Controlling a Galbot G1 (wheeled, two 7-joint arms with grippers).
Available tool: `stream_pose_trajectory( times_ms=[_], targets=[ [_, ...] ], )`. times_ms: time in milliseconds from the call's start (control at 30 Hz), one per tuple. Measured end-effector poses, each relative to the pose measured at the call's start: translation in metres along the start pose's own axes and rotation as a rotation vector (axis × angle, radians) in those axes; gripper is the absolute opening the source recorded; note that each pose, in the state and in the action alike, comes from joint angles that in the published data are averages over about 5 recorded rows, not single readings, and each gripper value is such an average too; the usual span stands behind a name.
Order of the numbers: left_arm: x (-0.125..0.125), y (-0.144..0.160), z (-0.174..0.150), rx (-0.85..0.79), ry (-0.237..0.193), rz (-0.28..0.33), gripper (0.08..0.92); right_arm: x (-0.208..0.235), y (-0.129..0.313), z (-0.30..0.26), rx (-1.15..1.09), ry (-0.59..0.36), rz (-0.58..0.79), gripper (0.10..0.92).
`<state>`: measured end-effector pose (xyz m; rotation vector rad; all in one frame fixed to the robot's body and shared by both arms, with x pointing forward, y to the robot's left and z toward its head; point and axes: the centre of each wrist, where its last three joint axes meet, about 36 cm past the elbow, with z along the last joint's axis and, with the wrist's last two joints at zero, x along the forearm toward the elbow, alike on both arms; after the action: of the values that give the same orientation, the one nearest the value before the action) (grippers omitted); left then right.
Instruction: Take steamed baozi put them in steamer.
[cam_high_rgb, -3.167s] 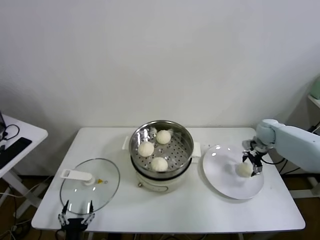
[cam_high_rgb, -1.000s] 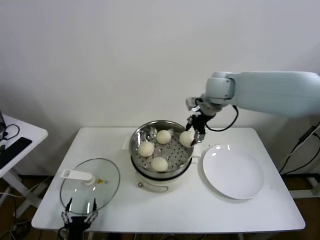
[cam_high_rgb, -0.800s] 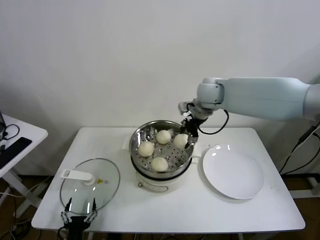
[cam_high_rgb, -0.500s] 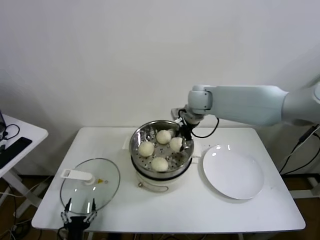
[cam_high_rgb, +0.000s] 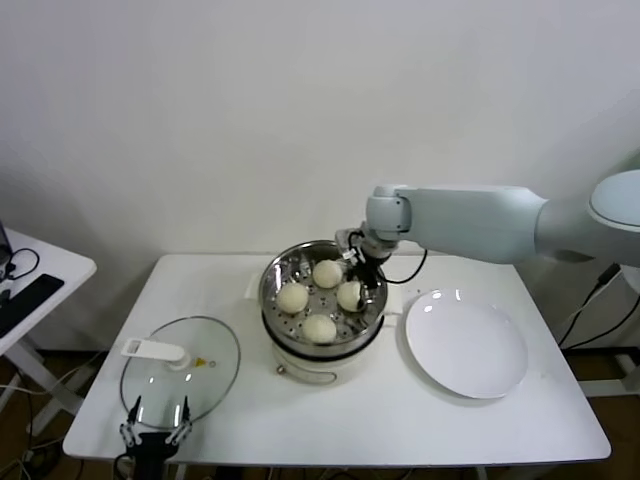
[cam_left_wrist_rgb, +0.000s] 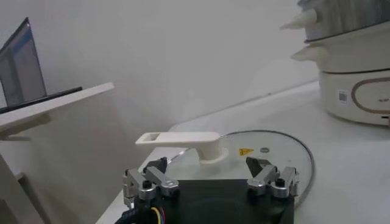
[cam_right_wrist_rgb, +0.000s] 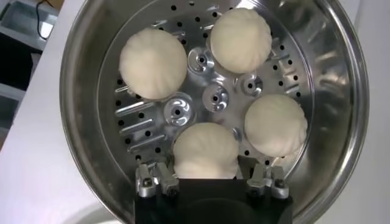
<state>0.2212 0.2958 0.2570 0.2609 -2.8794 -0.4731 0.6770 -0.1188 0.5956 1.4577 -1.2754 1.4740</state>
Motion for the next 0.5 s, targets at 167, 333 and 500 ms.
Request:
stream_pose_trajectory(
  times_ms=[167,333,500],
  targets=[
    [0.000,0.000,0.000,0.000,-0.001,0.000,0.823,0.004,-0.001,0.002,0.004,-0.006,-0.012,0.803],
    [0.001,0.000,-0.001,-0.001,-0.002,0.000,0.823,0.017,-0.003,0.009,-0.003,-0.027,-0.023,0.822],
    [0.002,0.001,-0.001,-0.004,-0.002,0.000,0.823,0.041,-0.006,0.023,-0.032,-0.049,-0.020,0.823]
  ],
)
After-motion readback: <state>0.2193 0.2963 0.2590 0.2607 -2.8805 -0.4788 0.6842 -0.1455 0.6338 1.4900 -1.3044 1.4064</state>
